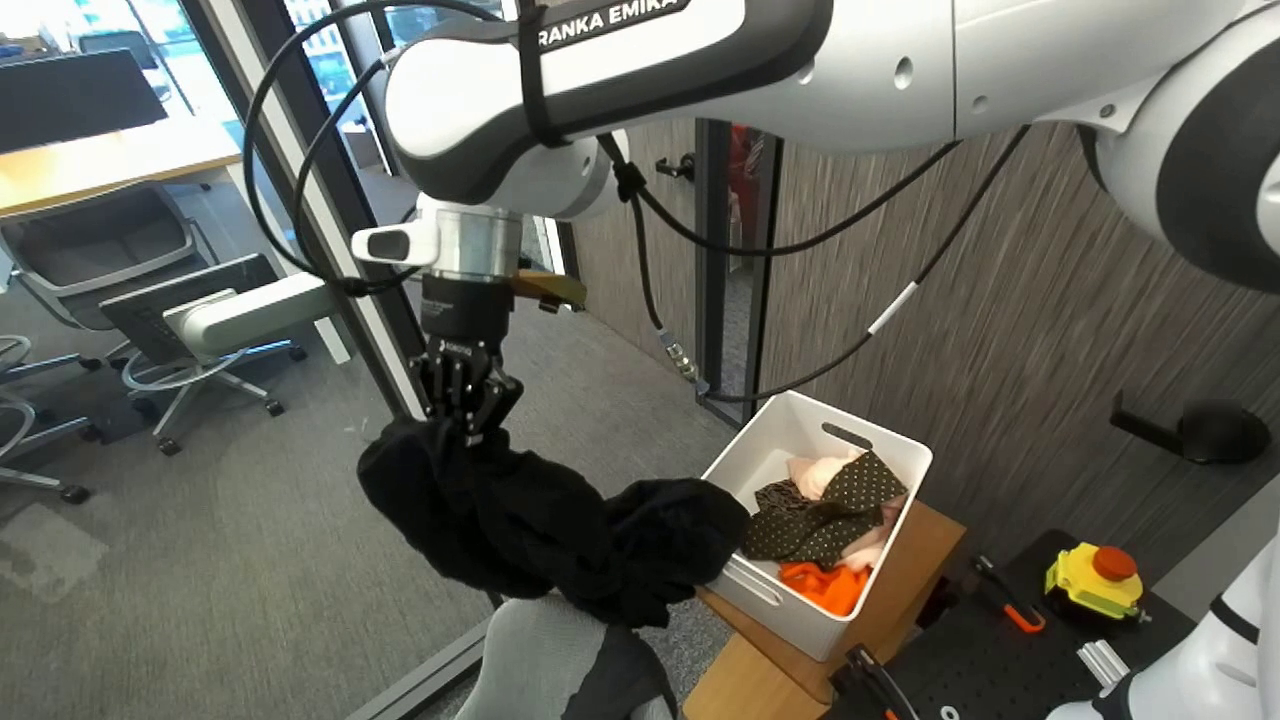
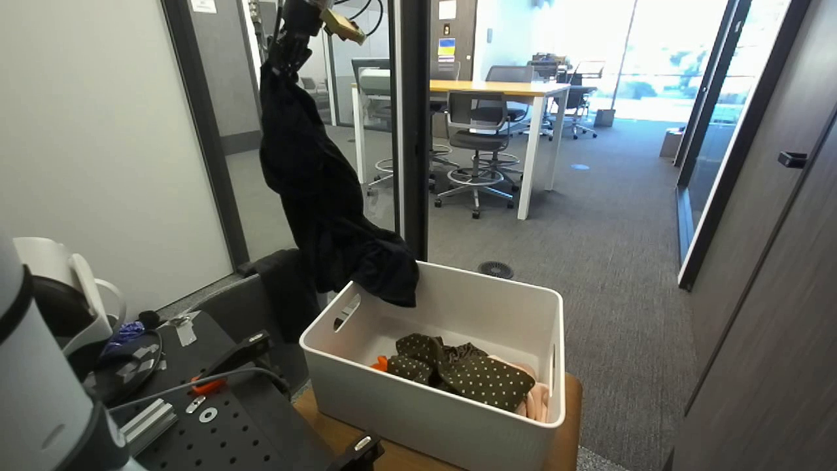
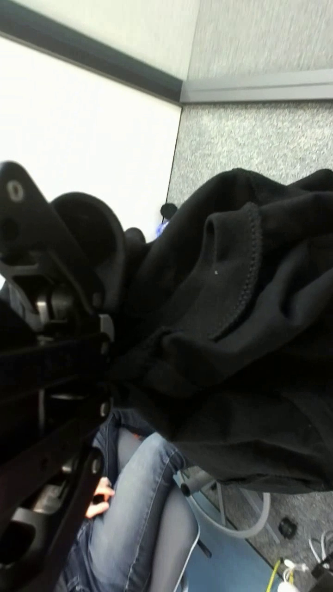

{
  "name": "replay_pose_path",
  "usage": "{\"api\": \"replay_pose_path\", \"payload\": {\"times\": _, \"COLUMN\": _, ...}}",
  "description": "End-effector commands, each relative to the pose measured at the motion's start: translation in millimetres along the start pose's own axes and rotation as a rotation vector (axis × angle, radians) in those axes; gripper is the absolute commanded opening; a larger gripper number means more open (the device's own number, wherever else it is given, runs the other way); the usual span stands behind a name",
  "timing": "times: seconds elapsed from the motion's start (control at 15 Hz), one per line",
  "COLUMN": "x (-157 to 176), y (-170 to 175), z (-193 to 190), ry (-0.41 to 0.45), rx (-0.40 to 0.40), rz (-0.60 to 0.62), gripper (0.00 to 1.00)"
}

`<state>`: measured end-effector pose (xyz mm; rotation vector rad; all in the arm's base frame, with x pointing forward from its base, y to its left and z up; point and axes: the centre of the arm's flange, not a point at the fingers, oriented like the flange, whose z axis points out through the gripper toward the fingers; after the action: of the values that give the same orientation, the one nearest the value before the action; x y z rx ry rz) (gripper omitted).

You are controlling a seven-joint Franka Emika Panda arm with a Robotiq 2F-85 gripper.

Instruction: Remove the black cloth from the basket and hang it on the chair

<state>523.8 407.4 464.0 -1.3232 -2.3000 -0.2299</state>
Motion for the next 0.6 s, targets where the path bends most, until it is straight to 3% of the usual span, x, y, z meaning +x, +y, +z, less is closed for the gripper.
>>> {"api": "replay_pose_path", "payload": {"times": 0.0, "x": 30.3, "y": -16.2, "z": 40.9, "ry": 0.007, "rx": 0.110, "rz": -0.074, "gripper": 0.08}}
{"api": "replay_pose_path", "payload": {"times": 0.2, "x": 43.8, "y": -19.4, "z": 94.1, "ry": -0.038, "rx": 0.157, "rz": -0.082, "gripper": 0.08}}
{"api": "replay_pose_path", "payload": {"times": 0.53, "x": 44.0, "y": 3.2, "z": 173.5, "ry": -0.126, "rx": 0.226, "rz": -0.078, "gripper": 0.08}}
